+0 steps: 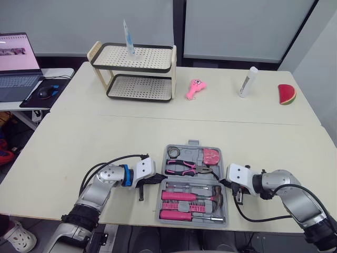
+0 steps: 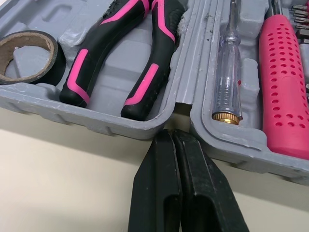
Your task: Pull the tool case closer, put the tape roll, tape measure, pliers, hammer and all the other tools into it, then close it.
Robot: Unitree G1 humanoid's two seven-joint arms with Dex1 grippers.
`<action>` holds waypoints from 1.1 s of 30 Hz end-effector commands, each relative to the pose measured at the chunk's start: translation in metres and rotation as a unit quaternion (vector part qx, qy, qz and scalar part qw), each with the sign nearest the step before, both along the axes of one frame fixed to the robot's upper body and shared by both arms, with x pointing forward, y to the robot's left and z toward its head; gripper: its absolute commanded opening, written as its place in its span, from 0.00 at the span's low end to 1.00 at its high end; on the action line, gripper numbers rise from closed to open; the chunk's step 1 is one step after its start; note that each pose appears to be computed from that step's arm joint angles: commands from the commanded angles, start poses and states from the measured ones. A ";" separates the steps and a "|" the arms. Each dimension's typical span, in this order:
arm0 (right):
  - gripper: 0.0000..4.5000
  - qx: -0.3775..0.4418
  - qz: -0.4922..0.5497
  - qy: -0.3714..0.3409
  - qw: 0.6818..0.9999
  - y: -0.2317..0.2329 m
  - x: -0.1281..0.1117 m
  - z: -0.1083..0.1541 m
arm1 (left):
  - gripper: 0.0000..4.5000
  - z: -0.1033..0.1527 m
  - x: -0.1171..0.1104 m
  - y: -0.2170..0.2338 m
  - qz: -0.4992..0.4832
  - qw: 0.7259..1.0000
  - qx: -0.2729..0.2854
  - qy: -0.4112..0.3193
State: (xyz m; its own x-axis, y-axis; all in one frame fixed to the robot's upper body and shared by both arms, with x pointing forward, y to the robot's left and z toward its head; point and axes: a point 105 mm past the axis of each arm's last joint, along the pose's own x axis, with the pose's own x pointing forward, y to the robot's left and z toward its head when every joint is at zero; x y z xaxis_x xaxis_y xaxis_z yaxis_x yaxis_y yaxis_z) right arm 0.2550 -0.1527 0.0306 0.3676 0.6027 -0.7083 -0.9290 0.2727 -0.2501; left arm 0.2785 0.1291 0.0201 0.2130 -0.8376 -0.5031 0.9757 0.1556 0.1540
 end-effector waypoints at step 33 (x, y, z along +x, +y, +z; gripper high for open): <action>0.00 -0.004 -0.089 -0.061 0.994 -0.045 -0.009 0.042 | 0.01 0.056 -0.036 0.025 -0.053 0.998 -0.035 -0.025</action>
State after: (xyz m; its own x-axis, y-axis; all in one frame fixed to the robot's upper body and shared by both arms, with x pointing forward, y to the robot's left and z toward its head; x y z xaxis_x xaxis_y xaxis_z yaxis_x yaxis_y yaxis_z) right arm 0.2438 -0.1963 0.0552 0.4988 0.5097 -0.7010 -0.8578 0.4060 -0.3152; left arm 0.2599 0.1670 0.0610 0.2381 -0.8489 -0.4719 0.9668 0.1610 0.1983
